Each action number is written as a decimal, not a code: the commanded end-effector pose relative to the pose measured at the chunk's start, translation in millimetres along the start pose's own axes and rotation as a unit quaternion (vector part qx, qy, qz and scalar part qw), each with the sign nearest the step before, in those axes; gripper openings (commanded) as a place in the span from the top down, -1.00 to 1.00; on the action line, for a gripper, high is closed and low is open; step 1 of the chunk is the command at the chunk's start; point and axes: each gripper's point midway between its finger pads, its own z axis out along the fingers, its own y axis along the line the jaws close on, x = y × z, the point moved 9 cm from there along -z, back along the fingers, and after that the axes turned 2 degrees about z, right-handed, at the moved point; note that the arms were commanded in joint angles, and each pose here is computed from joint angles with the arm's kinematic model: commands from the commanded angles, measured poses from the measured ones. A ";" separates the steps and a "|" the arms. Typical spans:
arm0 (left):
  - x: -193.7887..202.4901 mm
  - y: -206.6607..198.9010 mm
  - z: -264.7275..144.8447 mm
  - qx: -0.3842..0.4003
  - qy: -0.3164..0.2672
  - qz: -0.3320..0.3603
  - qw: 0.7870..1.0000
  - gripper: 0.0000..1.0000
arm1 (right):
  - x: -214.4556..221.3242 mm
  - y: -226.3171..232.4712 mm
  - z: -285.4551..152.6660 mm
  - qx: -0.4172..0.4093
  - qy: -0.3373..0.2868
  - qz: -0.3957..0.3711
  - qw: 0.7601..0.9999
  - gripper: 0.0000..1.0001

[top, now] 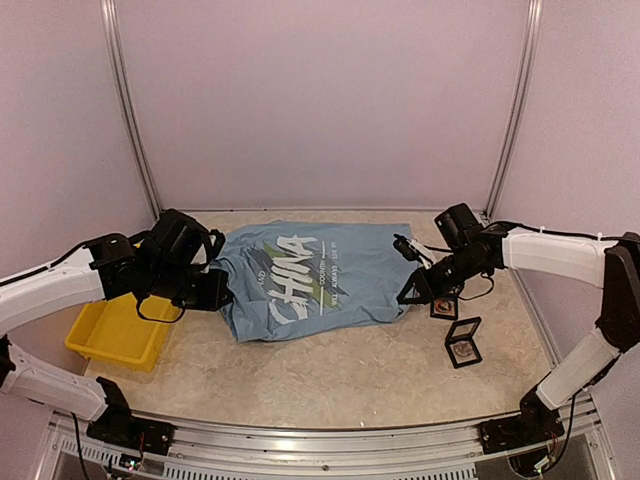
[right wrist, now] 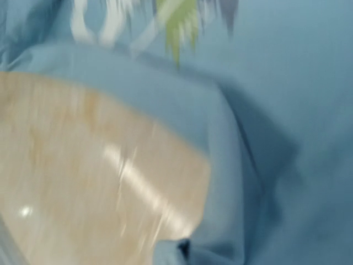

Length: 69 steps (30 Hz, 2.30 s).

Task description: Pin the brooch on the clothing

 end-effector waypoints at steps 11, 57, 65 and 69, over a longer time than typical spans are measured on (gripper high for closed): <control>70.8 11.6 -36.2 -0.077 0.105 -0.092 0.987 1.00 | 45.2 53.1 -41.6 -0.027 0.187 0.103 0.977 1.00; -128.5 61.5 128.6 -0.090 -0.109 0.019 0.990 -0.58 | -110.3 -33.7 91.1 0.182 -0.046 0.010 0.982 0.48; -189.4 109.9 225.8 -0.058 -0.046 0.062 0.995 -0.72 | -88.0 -52.6 128.9 0.171 0.002 0.018 0.985 0.48; -188.1 135.5 274.9 -0.078 0.018 0.049 0.996 -0.82 | -79.2 -56.7 137.7 0.164 0.017 0.025 0.986 0.47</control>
